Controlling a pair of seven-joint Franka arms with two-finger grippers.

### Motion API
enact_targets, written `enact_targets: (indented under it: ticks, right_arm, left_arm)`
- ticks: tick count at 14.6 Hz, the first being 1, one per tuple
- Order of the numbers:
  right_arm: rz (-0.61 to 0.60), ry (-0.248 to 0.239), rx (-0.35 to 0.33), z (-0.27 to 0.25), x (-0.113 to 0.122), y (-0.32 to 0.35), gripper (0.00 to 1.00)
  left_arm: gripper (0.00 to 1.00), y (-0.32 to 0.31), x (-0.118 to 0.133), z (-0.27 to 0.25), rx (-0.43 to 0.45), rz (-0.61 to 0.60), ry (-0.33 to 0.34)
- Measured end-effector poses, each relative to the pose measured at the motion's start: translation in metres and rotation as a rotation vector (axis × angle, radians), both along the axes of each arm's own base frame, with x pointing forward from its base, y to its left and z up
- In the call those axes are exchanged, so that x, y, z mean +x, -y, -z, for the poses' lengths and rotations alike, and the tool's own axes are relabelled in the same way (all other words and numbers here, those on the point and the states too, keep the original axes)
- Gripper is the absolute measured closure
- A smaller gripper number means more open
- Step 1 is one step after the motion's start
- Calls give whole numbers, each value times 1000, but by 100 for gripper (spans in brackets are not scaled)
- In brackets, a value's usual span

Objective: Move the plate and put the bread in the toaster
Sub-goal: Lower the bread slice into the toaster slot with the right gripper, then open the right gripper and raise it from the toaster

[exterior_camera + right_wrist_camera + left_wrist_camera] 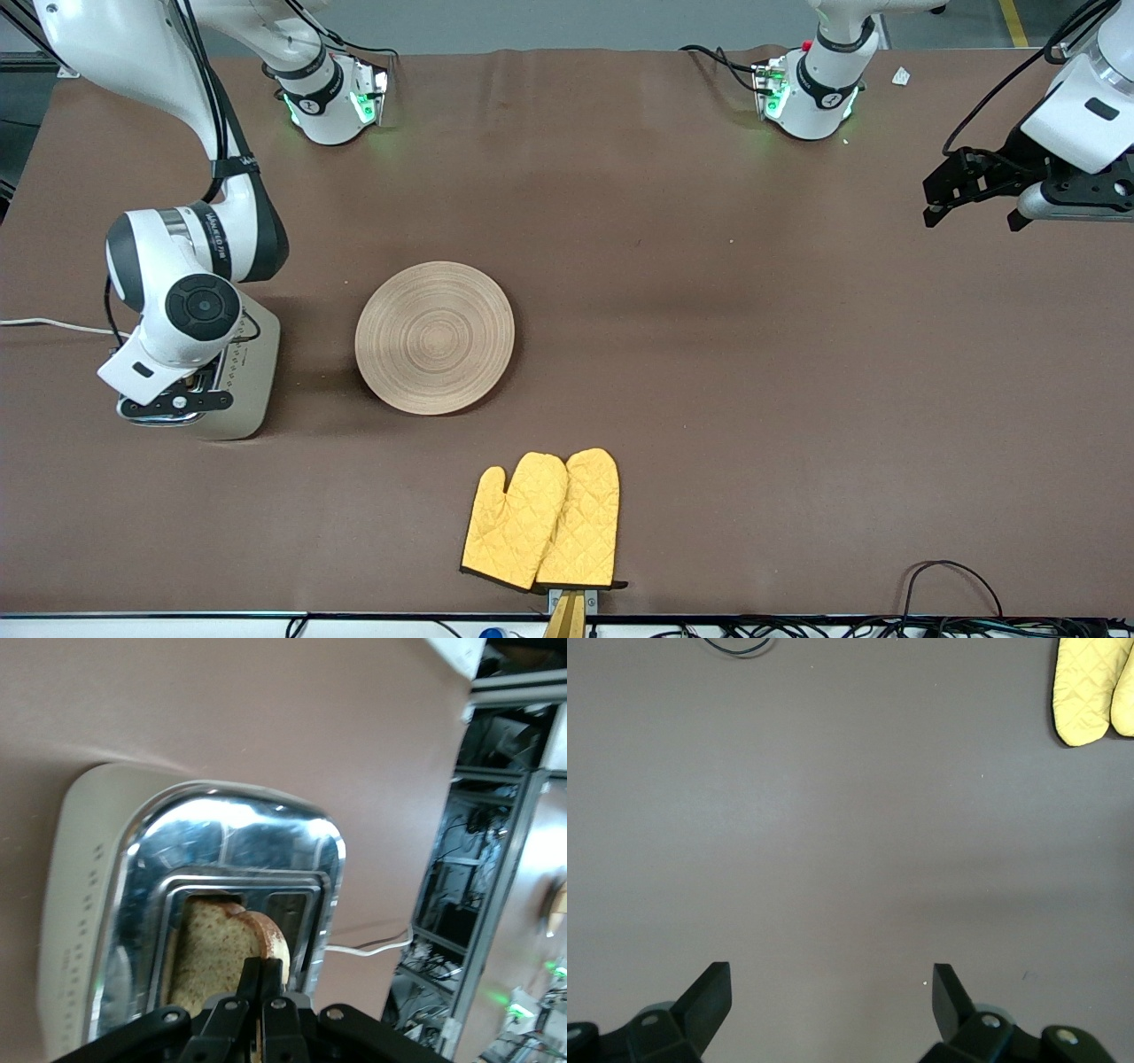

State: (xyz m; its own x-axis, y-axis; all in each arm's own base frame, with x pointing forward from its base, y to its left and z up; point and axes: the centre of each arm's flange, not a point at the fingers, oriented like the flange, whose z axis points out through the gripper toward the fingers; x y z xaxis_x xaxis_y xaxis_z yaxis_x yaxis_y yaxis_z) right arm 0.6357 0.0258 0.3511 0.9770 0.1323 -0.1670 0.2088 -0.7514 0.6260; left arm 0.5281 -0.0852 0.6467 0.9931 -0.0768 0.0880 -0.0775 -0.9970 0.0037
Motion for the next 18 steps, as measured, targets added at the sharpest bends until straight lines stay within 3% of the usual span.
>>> enact_targets:
  ticks: [5, 8, 14, 15, 18]
  right_arm:
    - [92, -30, 76, -6, -6, -4, 94]
    - [126, -11, 96, -30, 0, -7, 69]
    - [264, 69, 276, -117, 15, -8, 7]
    - [285, 80, 312, -138, 14, -11, 0]
    - [337, 132, 494, -199, 7, -13, 0]
  left_arm:
    - [0, 0, 0, 0, 0, 0, 0]
    - [0, 0, 0, 0, 0, 0, 0]
    - [0, -1, 0, 0, -2, -28, 0]
    - [0, -1, 0, 0, -3, -30, 0]
    - [0, -1, 0, 0, -3, -30, 0]
